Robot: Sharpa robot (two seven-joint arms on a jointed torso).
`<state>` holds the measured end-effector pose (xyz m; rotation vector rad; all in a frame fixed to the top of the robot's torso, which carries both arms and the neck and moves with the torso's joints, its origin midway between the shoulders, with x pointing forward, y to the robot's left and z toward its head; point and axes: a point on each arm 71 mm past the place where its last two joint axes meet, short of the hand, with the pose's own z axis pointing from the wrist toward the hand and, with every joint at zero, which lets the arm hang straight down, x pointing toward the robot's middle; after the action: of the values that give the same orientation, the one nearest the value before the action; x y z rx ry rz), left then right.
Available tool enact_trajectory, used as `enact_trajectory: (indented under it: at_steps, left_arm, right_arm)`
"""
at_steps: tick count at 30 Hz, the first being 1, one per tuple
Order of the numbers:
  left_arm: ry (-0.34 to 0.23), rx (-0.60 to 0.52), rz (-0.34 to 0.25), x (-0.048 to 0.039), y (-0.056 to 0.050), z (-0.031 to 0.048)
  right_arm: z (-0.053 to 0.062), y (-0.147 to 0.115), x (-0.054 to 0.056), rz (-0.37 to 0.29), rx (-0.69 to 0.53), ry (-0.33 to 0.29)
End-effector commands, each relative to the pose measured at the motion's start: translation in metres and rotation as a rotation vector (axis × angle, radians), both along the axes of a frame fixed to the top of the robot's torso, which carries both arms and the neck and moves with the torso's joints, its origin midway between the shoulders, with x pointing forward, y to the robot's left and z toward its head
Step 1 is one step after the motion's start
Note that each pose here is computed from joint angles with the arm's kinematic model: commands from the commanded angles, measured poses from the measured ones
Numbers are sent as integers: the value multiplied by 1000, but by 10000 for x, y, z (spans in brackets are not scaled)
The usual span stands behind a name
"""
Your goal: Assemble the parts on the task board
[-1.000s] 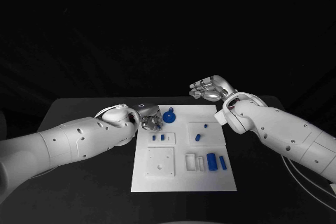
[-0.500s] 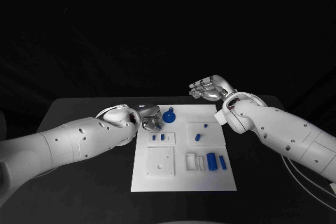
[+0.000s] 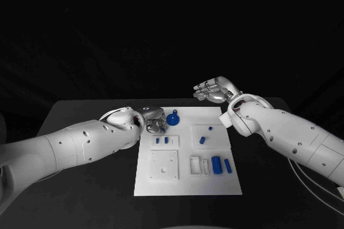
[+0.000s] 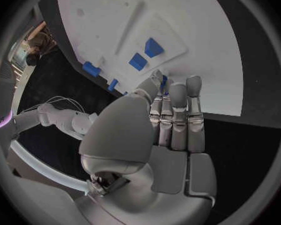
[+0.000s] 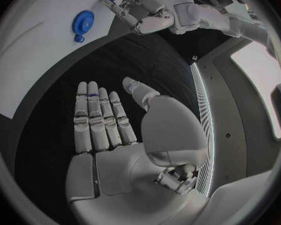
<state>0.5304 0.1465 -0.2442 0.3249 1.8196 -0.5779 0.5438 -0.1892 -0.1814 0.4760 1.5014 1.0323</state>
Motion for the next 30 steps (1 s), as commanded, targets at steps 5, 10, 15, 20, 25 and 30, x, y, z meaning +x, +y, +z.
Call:
enact_trajectory:
  at_steps: [5,10,15,20,25,30]
  left_arm:
    - [40,22,-8,-13,-31,-47]
    - [64,50,-6,-9,-24,-77]
    - [74,64,-9,-7,-32,-111]
    - [85,71,-18,-17,-54,-154]
    - [93,68,-30,-25,-63,-173]
    - [88,59,-33,-25,-57,-173]
  right_arm:
    - [3,23,-5,18,1,-1]
    - [-2,27,-3,20,0,3]
    - [-5,34,-2,22,1,5]
    - [-7,41,-1,24,1,6]
    - [-15,41,0,29,-2,14]
    - [-19,45,0,35,-3,19]
